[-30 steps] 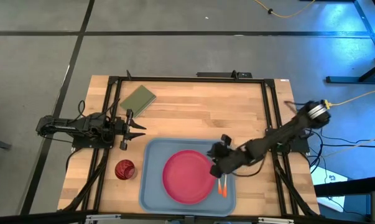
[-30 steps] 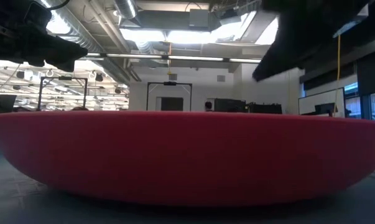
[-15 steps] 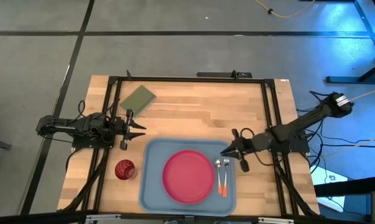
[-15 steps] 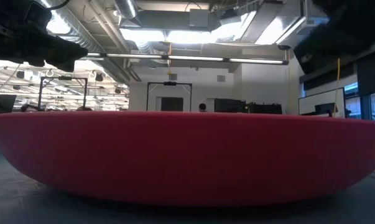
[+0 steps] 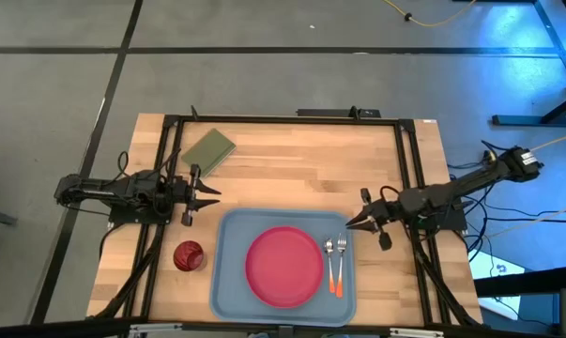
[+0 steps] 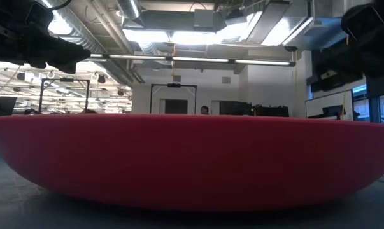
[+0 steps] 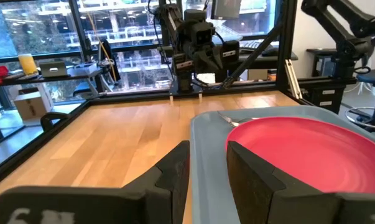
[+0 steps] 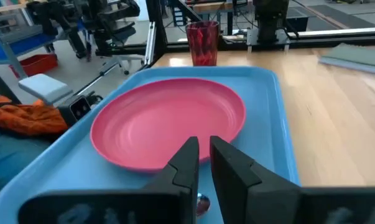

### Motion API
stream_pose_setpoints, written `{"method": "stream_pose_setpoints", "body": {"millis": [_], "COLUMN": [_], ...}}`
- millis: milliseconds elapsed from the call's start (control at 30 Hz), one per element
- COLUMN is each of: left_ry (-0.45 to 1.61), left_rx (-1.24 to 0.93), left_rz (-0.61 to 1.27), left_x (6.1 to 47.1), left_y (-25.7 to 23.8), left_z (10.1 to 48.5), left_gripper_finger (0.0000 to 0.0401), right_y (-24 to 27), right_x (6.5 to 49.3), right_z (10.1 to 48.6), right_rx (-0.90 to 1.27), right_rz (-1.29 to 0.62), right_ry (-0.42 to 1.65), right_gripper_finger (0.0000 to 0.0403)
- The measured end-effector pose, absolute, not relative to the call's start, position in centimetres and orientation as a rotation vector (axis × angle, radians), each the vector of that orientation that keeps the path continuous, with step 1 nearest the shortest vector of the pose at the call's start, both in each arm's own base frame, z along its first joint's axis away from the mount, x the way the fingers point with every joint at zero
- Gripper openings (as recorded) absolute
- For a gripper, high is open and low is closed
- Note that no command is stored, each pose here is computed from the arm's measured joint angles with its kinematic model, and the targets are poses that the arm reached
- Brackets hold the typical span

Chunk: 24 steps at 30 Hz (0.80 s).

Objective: Pick and place plate/cup/fork/spoon on tray
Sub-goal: Adjust the orange fork

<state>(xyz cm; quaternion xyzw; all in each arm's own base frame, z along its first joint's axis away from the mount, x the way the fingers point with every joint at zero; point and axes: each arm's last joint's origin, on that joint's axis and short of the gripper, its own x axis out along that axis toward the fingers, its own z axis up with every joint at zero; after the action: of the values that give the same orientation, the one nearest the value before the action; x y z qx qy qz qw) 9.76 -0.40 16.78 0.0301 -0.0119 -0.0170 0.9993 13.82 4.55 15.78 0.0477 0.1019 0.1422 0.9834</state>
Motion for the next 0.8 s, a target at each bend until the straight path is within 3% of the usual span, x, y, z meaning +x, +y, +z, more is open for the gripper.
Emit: {"method": "stream_pose_setpoints", "body": {"millis": [400,800], "left_ry": [-0.024,-0.023], "left_rx": [0.060,0.060], "left_rz": [-0.034,-0.033], "left_x": [9.8,9.8], "left_y": [-0.4,-0.4], "left_z": [16.8,16.8], "left_gripper_finger": [0.0100,0.0100], "right_y": [4.1,5.2], "right_x": [12.6,14.9], "right_z": [15.4,20.5], "right_rx": [0.201,0.265], "right_rz": [0.285,0.308], "right_ry": [0.170,0.524], "right_gripper_finger": [0.0045,0.0046]}}
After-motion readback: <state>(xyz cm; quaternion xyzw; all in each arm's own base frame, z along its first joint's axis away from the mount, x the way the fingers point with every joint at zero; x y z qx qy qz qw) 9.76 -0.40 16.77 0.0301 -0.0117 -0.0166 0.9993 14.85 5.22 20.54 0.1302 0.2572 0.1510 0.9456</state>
